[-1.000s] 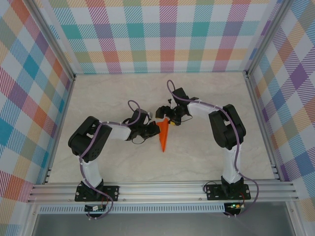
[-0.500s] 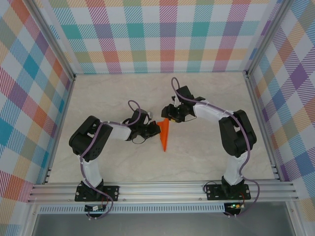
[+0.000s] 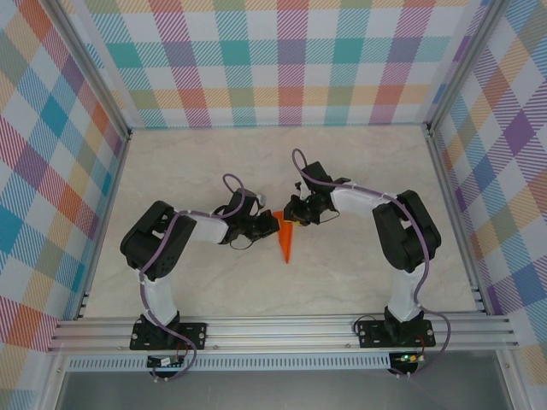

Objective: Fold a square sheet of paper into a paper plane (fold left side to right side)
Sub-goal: Fold the wing for the fifth time at the center of the table.

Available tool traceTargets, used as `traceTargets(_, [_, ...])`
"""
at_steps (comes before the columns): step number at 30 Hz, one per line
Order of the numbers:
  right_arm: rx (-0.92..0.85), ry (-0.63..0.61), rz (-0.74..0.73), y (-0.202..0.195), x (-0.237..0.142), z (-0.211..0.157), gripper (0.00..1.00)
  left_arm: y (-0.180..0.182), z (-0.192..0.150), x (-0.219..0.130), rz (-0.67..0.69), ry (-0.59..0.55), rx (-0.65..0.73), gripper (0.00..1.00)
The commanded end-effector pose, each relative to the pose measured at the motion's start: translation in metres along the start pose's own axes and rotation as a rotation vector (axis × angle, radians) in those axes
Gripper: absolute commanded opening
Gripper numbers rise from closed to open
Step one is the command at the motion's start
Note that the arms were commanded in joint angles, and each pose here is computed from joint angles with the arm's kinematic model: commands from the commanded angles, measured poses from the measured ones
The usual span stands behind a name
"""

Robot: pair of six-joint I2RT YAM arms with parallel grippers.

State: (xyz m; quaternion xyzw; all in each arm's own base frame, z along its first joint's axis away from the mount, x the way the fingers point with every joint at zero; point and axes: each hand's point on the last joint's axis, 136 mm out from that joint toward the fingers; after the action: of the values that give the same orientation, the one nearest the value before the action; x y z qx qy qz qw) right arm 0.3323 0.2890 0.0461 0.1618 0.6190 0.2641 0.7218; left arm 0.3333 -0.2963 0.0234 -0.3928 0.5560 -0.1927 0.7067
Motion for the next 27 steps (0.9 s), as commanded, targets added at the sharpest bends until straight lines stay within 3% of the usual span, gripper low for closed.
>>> traceTargets(1, [-0.004, 0.02, 0.004, -0.001, 0.009, -0.002, 0.19, 0.004, -0.005, 0.007, 0.02, 0.027, 0.005, 0.0])
traceTargets(27, [-0.005, 0.074, -0.122, -0.029, 0.018, -0.012, 0.15, 0.008, -0.007, 0.013, 0.056, 0.031, 0.016, 0.0])
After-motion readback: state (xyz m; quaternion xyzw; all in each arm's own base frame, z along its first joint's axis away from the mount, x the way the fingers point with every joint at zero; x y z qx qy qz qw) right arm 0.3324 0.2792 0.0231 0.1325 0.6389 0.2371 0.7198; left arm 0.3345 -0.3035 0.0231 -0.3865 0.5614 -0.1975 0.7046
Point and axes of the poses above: each hand's point on the last joint's axis, 136 mm out from that joint toward the fingers, its own x axis out along the fingers, its own y axis along the line the jaws close on, z = x × y, and after that the axes turned 11 degrees about -x, right-handed
